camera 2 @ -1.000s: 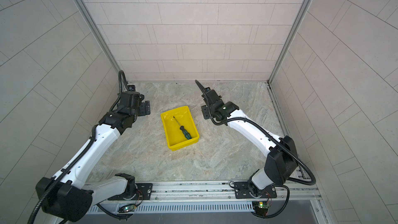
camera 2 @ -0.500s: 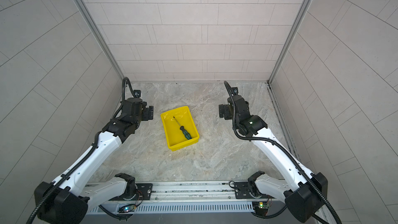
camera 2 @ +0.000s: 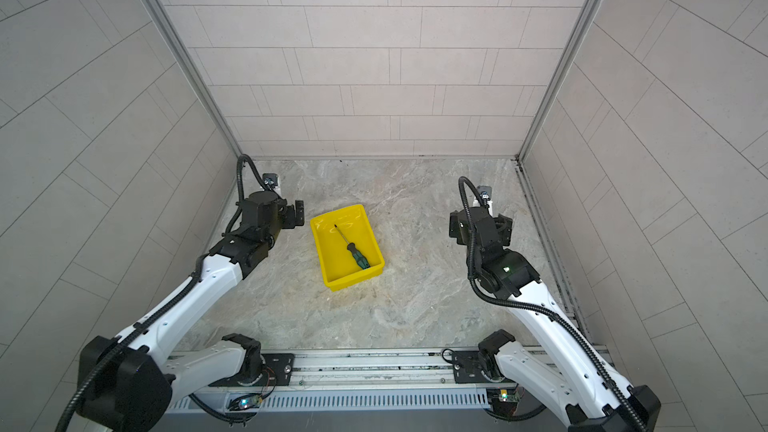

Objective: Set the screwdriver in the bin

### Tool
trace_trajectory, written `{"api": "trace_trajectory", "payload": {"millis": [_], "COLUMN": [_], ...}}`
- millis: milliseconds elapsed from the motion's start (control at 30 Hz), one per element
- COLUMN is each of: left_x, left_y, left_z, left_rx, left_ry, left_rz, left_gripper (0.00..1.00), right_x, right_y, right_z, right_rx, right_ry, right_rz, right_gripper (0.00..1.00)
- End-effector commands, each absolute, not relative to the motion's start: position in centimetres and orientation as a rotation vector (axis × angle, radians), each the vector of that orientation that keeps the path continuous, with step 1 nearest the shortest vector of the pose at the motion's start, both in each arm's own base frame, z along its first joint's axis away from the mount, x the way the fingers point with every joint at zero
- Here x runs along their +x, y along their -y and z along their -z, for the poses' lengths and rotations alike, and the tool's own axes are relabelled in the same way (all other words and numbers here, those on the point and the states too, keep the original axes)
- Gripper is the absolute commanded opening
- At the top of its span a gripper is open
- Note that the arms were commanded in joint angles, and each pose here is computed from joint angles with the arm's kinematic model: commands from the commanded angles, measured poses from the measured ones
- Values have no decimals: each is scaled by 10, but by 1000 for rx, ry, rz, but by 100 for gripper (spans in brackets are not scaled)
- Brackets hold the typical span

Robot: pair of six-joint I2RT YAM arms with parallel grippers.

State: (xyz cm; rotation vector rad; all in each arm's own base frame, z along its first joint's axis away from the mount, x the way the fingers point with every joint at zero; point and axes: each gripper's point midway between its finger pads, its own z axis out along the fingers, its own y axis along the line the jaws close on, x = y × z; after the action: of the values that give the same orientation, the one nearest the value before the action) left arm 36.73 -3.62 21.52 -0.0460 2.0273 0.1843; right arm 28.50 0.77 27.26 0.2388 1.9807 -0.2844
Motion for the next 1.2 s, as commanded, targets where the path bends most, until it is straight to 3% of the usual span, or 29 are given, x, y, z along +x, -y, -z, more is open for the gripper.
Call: {"api": "trace_trajectory", "payload": {"millis": [0, 333, 700, 833, 1167], "left_x": [370, 362, 378, 386, 396], "left_y": [18, -33, -25, -20, -24], "left_z": [-210, -161, -116, -100, -82], "left_rx": [-91, -219, -145, -113, -134], "left_ry": [-1960, -1853, -1934, -1965, -2029], "left_rz": [-265, -217, -190, -173, -203], "left_gripper": [100, 100, 100, 100, 100], "right_x": [266, 258, 277, 285, 303], "right_y": [20, 36, 32, 18, 51], "right_z": [-281, -267, -214, -203, -173], "right_rx": [355, 437, 352, 99, 224], "right_ry": [-1928, -1910, -1872, -1822, -1780], "right_rz": [373, 387, 423, 457, 386], "right_gripper": [100, 100, 100, 100, 100]}}
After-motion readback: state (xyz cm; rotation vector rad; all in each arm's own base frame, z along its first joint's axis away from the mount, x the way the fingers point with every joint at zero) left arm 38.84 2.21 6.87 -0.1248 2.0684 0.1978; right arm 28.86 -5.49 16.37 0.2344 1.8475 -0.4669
